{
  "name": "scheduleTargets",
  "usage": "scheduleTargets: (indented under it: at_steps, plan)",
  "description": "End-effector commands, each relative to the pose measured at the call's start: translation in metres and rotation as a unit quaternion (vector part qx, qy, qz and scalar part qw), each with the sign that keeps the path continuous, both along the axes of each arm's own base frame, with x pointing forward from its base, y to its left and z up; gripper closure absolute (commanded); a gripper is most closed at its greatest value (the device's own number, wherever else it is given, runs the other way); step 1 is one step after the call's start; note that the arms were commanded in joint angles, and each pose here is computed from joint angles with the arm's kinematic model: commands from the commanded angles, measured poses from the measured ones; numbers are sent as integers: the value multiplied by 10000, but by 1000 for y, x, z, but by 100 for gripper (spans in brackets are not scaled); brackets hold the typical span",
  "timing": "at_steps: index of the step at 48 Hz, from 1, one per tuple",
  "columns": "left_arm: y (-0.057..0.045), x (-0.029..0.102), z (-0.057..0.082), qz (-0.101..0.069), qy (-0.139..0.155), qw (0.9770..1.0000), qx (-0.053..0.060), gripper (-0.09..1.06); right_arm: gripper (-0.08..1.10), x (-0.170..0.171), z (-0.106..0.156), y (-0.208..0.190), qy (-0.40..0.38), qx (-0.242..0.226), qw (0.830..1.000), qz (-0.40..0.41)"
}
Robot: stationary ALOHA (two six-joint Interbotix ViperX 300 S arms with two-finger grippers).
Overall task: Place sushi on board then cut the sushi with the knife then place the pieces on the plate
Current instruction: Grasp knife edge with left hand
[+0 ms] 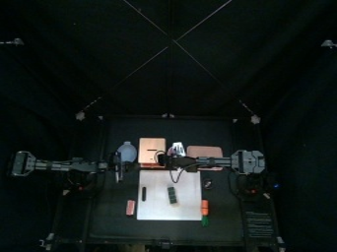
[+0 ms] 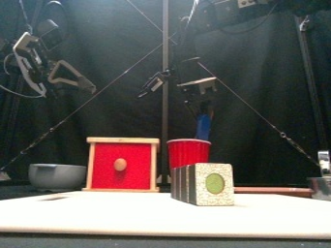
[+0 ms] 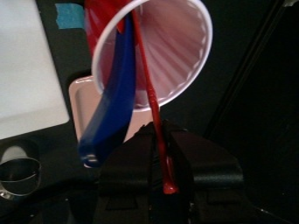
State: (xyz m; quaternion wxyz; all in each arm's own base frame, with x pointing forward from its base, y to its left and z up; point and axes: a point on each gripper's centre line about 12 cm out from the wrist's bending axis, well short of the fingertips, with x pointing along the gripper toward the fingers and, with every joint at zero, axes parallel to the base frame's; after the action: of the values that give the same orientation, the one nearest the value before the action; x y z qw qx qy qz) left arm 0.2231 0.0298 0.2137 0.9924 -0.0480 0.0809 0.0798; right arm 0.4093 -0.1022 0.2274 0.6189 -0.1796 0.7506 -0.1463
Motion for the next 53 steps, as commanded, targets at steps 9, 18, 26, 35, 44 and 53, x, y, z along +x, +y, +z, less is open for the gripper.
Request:
scheduleTargets:
  at_steps: [9, 18, 26, 35, 44, 53]
  plan:
    - [2, 2, 5, 33, -76, 10000, 10, 99, 62, -4, 52, -20, -667, -92, 9973, -288]
    - [2, 2, 5, 41, -91, 9999, 12, 99, 62, -10, 79, -29, -973, -44, 9940, -496]
    - [2, 3, 6, 42, -100, 9999, 6, 99, 62, -19, 96, -27, -1206, 109, 9910, -569]
    - [2, 3, 7, 41, -122, 9999, 16, 99, 62, -33, 124, -24, -1543, 90, 9863, -568]
    - [2, 1, 12, 43, -237, 9997, 22, 99, 62, -59, 159, -18, -1994, 50, 9782, -580]
    - [2, -1, 23, 47, -445, 9990, 31, 99, 62, -92, 184, -10, -2345, 21, 9702, -604]
